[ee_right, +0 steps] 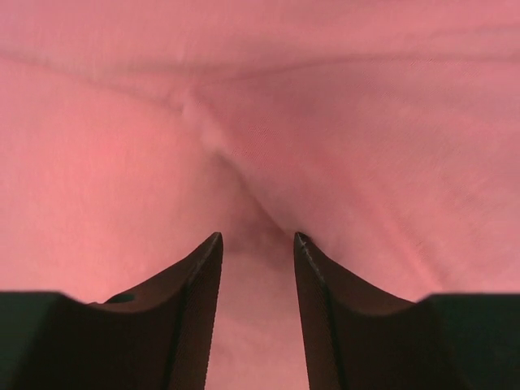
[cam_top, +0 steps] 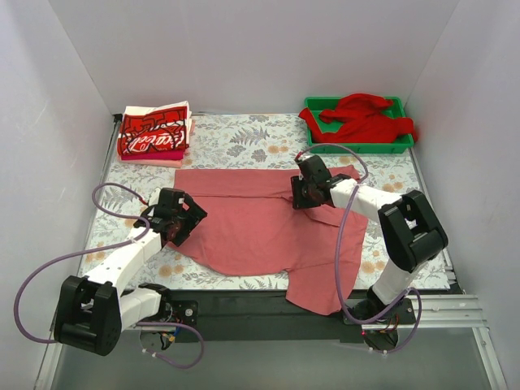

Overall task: Fold and stack the t-shirts
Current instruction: Fold the tshirt

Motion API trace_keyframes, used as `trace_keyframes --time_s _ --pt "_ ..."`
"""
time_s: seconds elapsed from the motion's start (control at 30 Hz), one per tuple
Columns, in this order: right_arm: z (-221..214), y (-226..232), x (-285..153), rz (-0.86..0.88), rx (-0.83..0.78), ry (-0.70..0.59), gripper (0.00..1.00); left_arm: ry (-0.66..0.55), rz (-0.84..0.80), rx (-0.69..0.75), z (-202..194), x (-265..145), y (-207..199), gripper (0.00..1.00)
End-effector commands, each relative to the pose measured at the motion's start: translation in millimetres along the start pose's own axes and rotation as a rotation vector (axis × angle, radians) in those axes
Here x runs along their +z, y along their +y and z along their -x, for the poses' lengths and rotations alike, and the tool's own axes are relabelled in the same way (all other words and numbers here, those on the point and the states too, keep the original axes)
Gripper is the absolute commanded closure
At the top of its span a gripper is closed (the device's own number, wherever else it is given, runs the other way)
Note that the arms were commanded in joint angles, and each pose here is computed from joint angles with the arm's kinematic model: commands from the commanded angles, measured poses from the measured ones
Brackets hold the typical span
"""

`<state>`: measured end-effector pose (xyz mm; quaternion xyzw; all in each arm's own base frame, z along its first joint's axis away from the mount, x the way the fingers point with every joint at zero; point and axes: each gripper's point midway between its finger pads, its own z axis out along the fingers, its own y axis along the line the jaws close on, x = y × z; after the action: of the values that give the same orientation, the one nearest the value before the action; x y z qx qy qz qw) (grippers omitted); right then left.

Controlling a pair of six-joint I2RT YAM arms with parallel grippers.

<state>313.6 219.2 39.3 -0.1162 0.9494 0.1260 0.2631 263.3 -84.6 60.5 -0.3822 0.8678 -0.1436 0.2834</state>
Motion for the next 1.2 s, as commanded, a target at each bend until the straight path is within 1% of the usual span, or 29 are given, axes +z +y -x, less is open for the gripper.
trace_keyframes --time_s 0.0,0.1,0.2,0.33,0.4,0.43,0.57,0.6,0.7,0.73,0.77,0.87,0.9,0.97,1.17 --pt "37 -16 7 -0.057 0.076 -0.077 0.55 -0.028 0.020 -0.001 2 -1 7 0.17" --pt "50 -26 10 -0.047 0.092 -0.082 0.58 -0.032 0.020 0.003 4 0 5 0.17" --pt "60 -39 13 -0.061 0.086 -0.092 0.58 -0.037 0.037 0.005 4 2 8 0.17" --pt "76 -40 13 -0.028 0.019 -0.108 0.59 -0.033 0.047 0.008 3 4 11 0.16" --pt "86 -38 9 -0.015 -0.035 -0.128 0.59 -0.034 0.049 0.008 3 5 11 0.16" --pt "95 -37 0 -0.013 -0.072 -0.153 0.59 -0.032 0.055 0.011 2 6 12 0.16" --pt "102 -30 -23 0.015 -0.111 -0.196 0.57 -0.030 0.055 0.011 1 6 13 0.16" --pt "92 -25 -24 0.047 -0.111 -0.179 0.56 -0.029 0.053 0.012 1 6 13 0.16" --pt "77 -11 -34 0.070 -0.126 -0.177 0.54 -0.027 0.052 0.012 0 6 13 0.16" --pt "62 -10 -30 0.072 -0.125 -0.150 0.54 -0.026 0.051 0.013 0 6 13 0.16" --pt "53 -1 -30 0.084 -0.146 -0.140 0.54 -0.023 0.045 0.011 0 5 11 0.16" --pt "29 4 -19 0.079 -0.152 -0.082 0.54 -0.019 0.042 0.015 -2 5 11 0.16" --pt "27 5 -16 0.079 -0.149 -0.074 0.54 -0.019 0.042 0.016 -2 5 11 0.15" --pt "21 -4 -6 0.025 -0.134 -0.054 0.54 -0.021 0.039 0.014 -2 4 11 0.15" --pt "22 -19 5 -0.070 -0.107 -0.049 0.53 -0.027 0.039 0.013 -1 3 12 0.15"
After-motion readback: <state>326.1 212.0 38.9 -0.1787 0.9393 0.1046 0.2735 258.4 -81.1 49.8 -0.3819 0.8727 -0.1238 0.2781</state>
